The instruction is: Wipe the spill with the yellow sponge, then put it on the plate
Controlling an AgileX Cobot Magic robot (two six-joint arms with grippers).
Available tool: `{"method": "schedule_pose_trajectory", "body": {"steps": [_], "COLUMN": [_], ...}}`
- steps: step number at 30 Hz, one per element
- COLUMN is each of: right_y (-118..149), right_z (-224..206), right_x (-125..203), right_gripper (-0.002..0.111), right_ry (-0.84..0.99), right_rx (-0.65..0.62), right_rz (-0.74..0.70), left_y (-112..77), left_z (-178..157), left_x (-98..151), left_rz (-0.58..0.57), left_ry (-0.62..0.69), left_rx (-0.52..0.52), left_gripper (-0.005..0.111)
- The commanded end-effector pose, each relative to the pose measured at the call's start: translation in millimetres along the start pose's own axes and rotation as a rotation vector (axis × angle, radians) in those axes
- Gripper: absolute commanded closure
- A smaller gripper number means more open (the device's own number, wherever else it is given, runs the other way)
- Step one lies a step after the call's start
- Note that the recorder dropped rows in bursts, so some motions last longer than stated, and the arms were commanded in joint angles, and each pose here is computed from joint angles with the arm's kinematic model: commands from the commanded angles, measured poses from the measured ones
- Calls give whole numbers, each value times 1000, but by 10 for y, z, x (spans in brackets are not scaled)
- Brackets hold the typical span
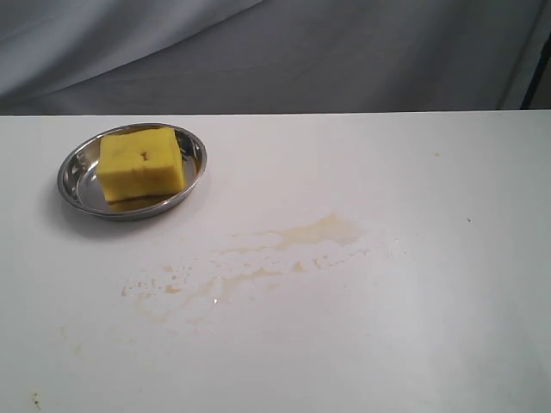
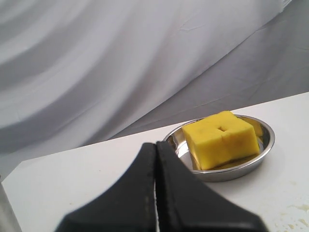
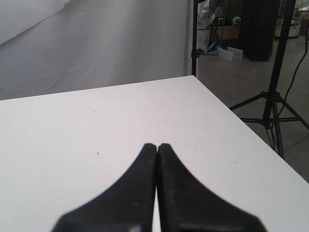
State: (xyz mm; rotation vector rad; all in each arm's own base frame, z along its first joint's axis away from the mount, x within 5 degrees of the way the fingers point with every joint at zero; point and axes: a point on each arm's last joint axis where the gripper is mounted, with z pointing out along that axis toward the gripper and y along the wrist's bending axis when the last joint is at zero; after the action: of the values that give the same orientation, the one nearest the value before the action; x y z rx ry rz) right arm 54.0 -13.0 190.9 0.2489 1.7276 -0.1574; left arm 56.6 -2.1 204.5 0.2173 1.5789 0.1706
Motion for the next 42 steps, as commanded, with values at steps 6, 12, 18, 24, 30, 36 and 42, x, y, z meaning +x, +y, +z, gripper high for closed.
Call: {"method": "schedule_pose_trajectory", "body": {"steps": [6,12,18,24,30,36,42], "right_y": [1,-15,-25,-25,-25,-25,-23], "right_z": [-2,-4,-4,-5,-5,-5,-6], "right_x": [15,64,72,76,76,79,89], "right_gripper": [108,108,108,108,108,108,108], "right_ry": [3,57,66,71,71,75,86], "right_rx": [1,18,28,28,26,26,23], "right_rz": [16,-22,-38,-45,-107,-112,-99], "left_y": [-2,-2,-2,-2,-2,-2,-2], "left_z": [-2,-2,-2,-2,-2,-2,-2], "left_x": [4,4,4,4,4,4,4], "left_rz": [-7,-7,-7,-7,-7,-7,-7], "left_ry": [-8,-8,-8,-8,-8,-8,-8], "left_rx": [1,1,1,1,1,1,1], "left_gripper": [107,107,107,107,107,107,107]}}
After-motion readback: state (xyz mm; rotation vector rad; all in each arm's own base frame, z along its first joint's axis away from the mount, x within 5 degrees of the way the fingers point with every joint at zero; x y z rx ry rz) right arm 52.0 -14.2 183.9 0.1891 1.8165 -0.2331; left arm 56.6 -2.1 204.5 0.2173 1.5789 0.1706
